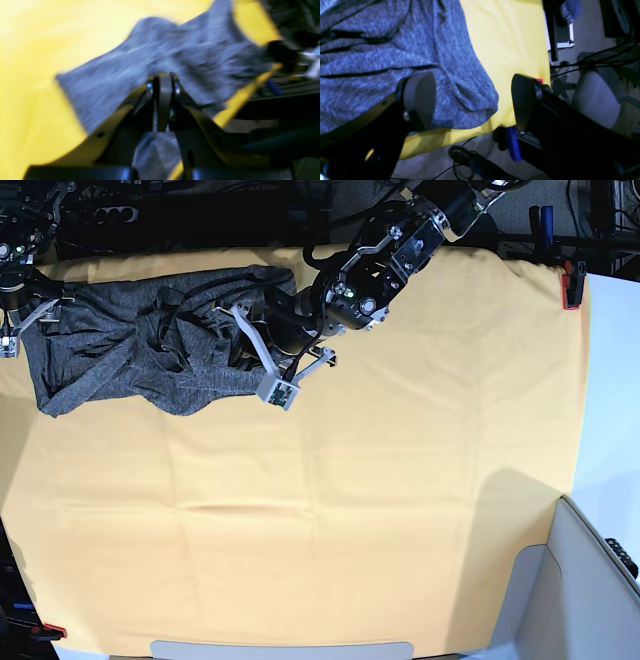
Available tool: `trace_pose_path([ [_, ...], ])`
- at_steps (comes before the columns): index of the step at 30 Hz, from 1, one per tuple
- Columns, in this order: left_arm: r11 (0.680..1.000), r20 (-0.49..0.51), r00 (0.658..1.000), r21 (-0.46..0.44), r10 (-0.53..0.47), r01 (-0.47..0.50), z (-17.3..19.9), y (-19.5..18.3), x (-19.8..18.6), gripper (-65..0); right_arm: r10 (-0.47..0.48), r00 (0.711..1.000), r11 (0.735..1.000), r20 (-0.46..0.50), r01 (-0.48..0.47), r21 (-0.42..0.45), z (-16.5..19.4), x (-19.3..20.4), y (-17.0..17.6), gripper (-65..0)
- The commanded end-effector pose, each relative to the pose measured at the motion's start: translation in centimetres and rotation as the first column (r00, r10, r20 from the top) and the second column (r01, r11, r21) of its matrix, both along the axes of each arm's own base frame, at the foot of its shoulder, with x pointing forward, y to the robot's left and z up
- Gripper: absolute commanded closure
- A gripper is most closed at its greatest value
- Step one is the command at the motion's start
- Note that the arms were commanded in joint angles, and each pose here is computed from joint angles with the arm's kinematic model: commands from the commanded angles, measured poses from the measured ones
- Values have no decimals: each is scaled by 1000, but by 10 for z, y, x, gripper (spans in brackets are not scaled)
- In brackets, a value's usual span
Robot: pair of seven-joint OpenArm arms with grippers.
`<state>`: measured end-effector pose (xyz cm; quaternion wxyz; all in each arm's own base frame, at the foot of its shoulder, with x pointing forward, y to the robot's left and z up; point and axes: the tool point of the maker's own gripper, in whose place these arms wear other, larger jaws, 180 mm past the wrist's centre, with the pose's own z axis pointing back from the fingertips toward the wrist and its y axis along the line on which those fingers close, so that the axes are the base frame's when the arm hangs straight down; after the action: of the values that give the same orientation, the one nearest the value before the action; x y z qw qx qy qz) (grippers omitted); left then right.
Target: Fold the T-shirt properly
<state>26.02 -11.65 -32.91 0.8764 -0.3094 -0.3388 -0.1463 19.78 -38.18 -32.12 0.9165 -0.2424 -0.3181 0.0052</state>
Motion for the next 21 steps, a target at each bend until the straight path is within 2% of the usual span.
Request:
trace_pose_path([
  [1, 1000, 25, 1000, -30, 6, -5, 10, -5, 6, -5, 11, 999, 999, 36, -9, -32, 14, 7, -5, -466],
  [7, 998, -79, 997, 59, 24, -19, -40, 0, 1, -5, 8, 999, 1000, 48, -7, -20, 13, 10, -2, -466],
  [15, 1000, -89, 996, -4, 3, -3, -27, -27, -5, -5, 12, 999, 1000, 45, -12, -3, 8, 10, 5, -466],
  [21, 993, -79, 990, -20, -118, 117, -20, -62, -36, -5, 35, 999, 999, 40, -35, 5, 5, 14, 12, -466],
])
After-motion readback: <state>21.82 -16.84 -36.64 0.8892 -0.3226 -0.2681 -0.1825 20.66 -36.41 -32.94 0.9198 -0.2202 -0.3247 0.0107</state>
